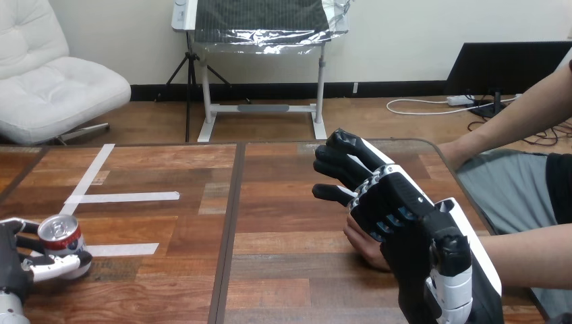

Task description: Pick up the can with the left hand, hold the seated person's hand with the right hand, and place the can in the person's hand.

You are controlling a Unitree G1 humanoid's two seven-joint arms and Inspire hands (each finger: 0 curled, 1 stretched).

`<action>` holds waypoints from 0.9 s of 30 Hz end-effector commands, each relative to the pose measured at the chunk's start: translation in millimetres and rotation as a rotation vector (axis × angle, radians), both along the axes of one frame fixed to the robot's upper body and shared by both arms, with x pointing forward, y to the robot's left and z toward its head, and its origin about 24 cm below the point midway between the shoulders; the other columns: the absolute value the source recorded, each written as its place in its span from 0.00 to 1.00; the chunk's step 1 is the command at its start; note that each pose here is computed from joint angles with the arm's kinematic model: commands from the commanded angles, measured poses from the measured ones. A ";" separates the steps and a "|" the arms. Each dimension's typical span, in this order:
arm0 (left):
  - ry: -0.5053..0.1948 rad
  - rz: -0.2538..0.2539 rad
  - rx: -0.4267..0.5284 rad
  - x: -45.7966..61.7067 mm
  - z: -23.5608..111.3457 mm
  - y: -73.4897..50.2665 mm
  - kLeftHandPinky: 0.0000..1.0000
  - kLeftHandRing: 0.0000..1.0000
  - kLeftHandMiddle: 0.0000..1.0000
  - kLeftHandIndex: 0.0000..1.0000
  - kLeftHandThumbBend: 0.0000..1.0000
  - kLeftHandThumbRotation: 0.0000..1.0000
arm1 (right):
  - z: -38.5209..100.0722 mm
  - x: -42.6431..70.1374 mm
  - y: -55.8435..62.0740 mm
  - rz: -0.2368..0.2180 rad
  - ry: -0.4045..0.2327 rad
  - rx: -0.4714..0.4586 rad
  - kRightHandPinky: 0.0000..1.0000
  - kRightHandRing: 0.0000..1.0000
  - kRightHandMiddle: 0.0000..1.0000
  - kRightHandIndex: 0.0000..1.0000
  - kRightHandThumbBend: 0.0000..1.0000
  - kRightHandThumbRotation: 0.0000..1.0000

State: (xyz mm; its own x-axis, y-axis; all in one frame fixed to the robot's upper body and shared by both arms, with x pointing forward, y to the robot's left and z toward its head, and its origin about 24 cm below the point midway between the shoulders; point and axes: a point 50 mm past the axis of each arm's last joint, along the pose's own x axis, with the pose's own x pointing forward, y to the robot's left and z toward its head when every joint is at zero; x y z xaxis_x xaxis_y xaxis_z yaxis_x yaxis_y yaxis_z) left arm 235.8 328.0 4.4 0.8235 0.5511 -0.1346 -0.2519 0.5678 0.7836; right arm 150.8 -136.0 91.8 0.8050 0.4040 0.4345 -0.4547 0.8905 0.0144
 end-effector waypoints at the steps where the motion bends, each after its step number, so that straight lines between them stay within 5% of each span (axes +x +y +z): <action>1: -0.123 -0.035 0.031 18.8 22.0 -3.0 0.37 0.44 0.48 0.53 0.70 0.00 | 14.6 5.4 -0.3 -0.008 -0.089 0.020 0.82 0.89 0.88 0.89 0.80 0.98; 18: -0.181 -0.107 0.007 16.6 32.1 -13.3 0.31 0.36 0.42 0.49 0.72 0.00 | 12.6 9.0 -1.3 0.014 -0.088 -0.031 0.85 0.90 0.89 0.89 0.79 0.95; 27: -0.202 -0.159 -0.018 14.8 40.1 -20.3 0.29 0.34 0.40 0.48 0.71 0.00 | 11.9 12.5 -2.0 -0.018 -0.095 -0.081 0.84 0.87 0.86 0.87 0.78 0.93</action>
State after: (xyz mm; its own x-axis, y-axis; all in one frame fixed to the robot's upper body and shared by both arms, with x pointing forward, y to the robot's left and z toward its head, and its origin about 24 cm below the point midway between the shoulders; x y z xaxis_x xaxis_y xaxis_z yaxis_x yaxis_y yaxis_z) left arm 232.5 319.4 12.3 0.8691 0.4835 -0.1043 -0.2496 0.6107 0.7515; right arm 153.6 -137.2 93.7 0.7954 0.4280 0.4291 -0.4546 0.8896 -0.0445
